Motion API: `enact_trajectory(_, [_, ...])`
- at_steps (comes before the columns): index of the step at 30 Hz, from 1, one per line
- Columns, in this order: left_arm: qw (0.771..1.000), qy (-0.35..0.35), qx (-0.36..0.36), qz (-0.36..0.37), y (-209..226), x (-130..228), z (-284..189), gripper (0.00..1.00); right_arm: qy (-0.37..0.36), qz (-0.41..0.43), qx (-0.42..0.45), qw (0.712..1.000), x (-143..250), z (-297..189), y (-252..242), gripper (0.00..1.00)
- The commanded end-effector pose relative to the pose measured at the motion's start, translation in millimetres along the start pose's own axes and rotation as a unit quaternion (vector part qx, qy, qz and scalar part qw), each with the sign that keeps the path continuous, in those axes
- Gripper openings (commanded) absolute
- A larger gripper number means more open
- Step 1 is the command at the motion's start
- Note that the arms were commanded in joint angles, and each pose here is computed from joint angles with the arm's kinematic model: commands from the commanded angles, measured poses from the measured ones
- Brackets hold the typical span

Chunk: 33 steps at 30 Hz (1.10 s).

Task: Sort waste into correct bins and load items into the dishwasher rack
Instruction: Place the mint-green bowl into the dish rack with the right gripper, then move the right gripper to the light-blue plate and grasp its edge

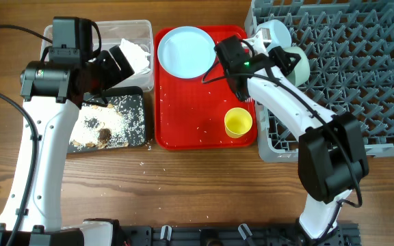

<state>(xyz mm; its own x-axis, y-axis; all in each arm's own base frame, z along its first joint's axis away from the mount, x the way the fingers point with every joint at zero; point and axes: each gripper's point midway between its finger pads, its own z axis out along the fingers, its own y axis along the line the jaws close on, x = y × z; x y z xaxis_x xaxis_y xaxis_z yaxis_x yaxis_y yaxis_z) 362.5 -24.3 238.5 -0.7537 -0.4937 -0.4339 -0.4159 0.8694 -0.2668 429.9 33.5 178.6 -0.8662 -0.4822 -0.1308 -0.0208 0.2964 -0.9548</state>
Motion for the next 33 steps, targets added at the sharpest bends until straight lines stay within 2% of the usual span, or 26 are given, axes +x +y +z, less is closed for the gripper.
enact_trajectory(1, [1.000, -0.004, -0.005, 0.004, 2.1, -2.1, 0.7, 1.00, -0.014, -0.034, -0.026, 0.999, -4.6, -9.6, 22.4, 0.17])
enact_trajectory(3, [1.000, -0.004, -0.005, 0.004, 2.1, -2.1, 0.7, 1.00, -0.024, -0.051, -0.036, 0.998, -7.9, -16.1, 27.6, 0.27])
enact_trajectory(5, [1.000, -0.004, -0.005, 0.004, 2.1, -2.1, 0.7, 1.00, -0.036, -0.059, -0.060, 0.996, -11.4, -23.6, 37.9, 0.54])
enact_trajectory(7, [1.000, -0.004, -0.005, 0.004, 2.1, -2.1, 0.7, 1.00, -0.049, -0.063, -0.102, 0.992, -14.4, -30.6, 51.2, 0.72])
enact_trajectory(11, [1.000, -0.004, -0.005, 0.004, 2.1, -2.1, 0.7, 1.00, -0.075, -0.036, -0.180, 0.980, -25.3, -46.7, 59.8, 0.92])
enact_trajectory(13, [1.000, -0.004, -0.004, 0.004, 2.1, -2.2, 0.7, 1.00, -0.094, 0.007, -0.221, 0.971, -35.0, -59.4, 49.6, 1.00])
enact_trajectory(16, [1.000, -0.004, -0.005, 0.004, 2.1, -2.1, 0.7, 1.00, -0.138, 0.060, -0.311, 0.938, -48.8, -89.6, 35.8, 1.00])
enact_trajectory(18, [1.000, -0.004, -0.004, 0.004, 2.1, -2.2, 0.7, 1.00, -0.179, 0.080, -0.393, 0.898, -56.9, -119.7, 31.9, 1.00])
enact_trajectory(24, [1.000, -0.004, -0.005, 0.004, 2.1, -2.1, 0.7, 1.00, -0.269, 0.066, -0.618, 0.736, -67.0, -216.5, 47.7, 1.00])
enact_trajectory(25, [1.000, -0.004, -0.005, 0.004, 2.1, -2.1, 0.7, 1.00, -0.281, 0.059, -0.655, 0.699, -66.9, -234.4, 49.5, 1.00])
enact_trajectory(26, [1.000, -0.004, -0.005, 0.004, 2.1, -2.1, 0.7, 1.00, -0.282, 0.075, -0.669, 0.684, -71.4, -240.7, 48.1, 1.00])
enact_trajectory(29, [1.000, -0.004, -0.004, 0.004, 2.1, -2.2, 0.7, 1.00, -0.232, 0.177, -0.692, 0.660, -88.0, -241.8, 42.2, 1.00])
enact_trajectory(32, [1.000, -0.004, -0.005, 0.004, 2.1, -2.1, 0.7, 1.00, -0.194, 0.237, -0.706, 0.638, -95.7, -243.2, 37.7, 0.99])
enact_trajectory(33, [1.000, -0.004, -0.005, 0.004, 2.1, -2.1, 0.7, 1.00, -0.172, 0.264, -0.699, 0.643, -96.8, -236.9, 37.6, 0.93])
